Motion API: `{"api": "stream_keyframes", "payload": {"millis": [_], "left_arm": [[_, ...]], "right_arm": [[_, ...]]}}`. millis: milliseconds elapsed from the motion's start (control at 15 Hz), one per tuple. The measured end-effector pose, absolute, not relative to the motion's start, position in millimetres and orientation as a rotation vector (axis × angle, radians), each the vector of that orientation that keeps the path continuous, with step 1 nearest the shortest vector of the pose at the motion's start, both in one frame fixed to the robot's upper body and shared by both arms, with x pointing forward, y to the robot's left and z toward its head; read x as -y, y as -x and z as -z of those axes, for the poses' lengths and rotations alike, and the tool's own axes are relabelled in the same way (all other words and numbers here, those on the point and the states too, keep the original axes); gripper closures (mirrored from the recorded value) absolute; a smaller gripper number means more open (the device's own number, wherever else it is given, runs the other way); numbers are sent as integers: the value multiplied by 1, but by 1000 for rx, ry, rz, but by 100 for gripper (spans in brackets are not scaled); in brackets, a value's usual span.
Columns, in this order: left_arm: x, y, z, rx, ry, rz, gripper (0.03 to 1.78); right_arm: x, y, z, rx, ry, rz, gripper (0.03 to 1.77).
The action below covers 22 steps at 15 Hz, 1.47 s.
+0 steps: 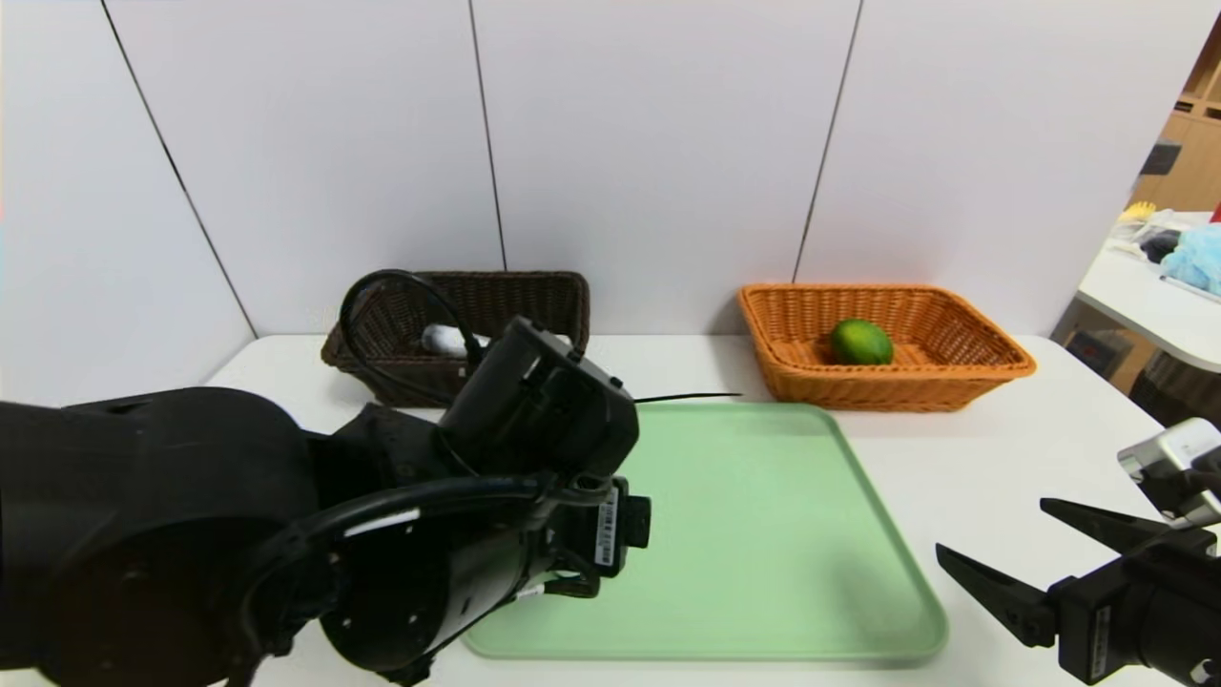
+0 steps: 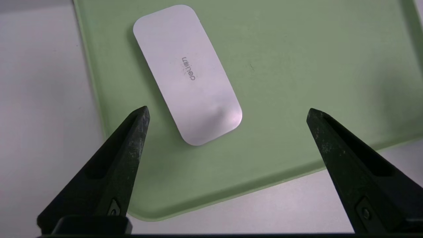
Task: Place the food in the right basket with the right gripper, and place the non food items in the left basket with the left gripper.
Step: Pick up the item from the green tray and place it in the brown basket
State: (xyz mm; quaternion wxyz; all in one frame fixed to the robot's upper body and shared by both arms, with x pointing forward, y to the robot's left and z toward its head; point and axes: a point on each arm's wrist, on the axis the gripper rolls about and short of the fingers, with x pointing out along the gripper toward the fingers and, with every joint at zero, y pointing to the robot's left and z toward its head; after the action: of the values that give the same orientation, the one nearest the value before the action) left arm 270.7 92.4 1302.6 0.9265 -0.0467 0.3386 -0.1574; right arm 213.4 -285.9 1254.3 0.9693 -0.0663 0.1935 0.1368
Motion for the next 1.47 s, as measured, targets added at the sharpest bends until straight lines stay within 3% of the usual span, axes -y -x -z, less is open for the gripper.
{"api": "stream_keyframes", "payload": {"millis": [667,1467], "left_arm": [[-51,-303,-1271,-824,81,171,12],[-56,-338,-1245,-879,99,29,12]], "right_arm": [[288,-206,-1251,-394,128,-296,11],[291,-200,-1250,-381,124,-315,11]]}}
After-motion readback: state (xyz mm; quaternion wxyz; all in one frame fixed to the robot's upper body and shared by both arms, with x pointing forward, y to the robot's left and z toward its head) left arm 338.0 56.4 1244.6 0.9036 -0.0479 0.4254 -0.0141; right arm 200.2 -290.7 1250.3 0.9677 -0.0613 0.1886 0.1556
